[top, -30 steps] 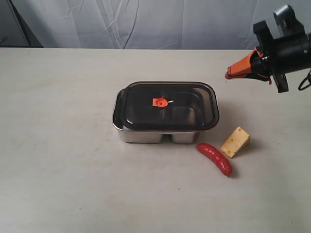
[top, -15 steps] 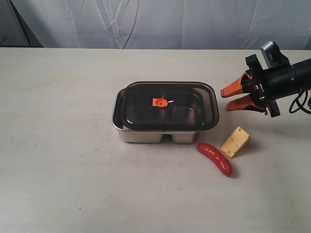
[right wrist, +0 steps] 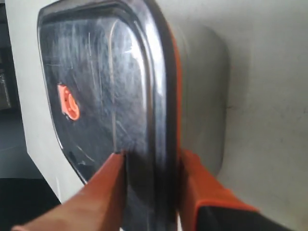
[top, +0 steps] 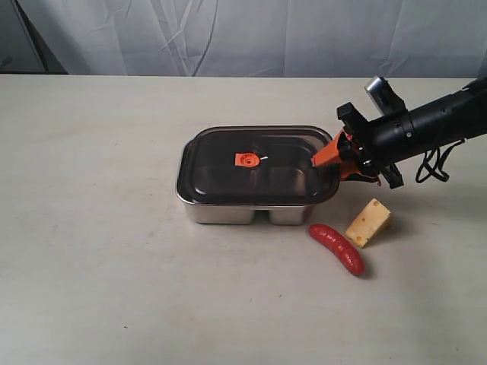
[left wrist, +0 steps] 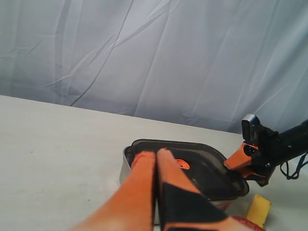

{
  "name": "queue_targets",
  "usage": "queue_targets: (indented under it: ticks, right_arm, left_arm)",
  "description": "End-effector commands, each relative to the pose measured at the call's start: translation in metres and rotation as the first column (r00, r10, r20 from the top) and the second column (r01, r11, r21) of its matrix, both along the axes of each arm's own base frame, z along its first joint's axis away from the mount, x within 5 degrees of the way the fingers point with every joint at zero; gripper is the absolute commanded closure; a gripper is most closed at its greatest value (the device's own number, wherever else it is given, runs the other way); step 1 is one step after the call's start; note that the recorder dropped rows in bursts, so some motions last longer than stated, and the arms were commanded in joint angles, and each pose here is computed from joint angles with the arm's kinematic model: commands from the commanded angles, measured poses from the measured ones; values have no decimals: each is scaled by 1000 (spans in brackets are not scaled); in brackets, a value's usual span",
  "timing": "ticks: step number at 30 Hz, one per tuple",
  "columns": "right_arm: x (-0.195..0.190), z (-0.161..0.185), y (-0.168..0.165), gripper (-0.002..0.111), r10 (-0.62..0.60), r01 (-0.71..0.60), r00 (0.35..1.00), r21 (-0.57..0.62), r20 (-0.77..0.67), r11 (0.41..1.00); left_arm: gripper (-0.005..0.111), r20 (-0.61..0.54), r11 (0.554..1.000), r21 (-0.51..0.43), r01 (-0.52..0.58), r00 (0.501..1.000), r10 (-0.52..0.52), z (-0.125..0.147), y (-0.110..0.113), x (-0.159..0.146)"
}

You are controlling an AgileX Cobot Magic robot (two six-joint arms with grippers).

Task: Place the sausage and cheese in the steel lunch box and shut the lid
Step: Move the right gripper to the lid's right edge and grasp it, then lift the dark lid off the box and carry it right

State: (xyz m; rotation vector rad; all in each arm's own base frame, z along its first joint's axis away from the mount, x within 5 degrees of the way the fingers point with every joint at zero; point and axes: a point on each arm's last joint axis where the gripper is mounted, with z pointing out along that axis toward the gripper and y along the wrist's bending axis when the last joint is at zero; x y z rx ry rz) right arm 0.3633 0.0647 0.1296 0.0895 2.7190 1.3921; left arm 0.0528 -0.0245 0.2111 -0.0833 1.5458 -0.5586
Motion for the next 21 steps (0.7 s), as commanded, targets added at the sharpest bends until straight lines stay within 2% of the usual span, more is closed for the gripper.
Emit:
queue_targets:
  ticks: [1,2,3,13,21]
  right_arm:
    - [-1,2,3,97,18,-18,1000,26,2,1000]
    - [-1,2,2,106,18,-18,1000,29,0,999]
    - [-2,3,2,109,19,-19,1000,24,-6,1000]
    - [-5,25,3,109,43,-44,998,32,44,999]
    - [-10,71,9,109,24,-48,991,182,133,982]
  left_arm:
    - [107,7,999,54,1,1000,-1,-2,0,0]
    - [107,7,998,64,0,1000,0,-2,0,0]
    - [107,8,997,71,-1,1000,0,-3,0,0]
    - [107,8,997,79,-2,1000,1,-3,0,0]
    - [107,9,997,83,-2,1000,1,-3,0,0]
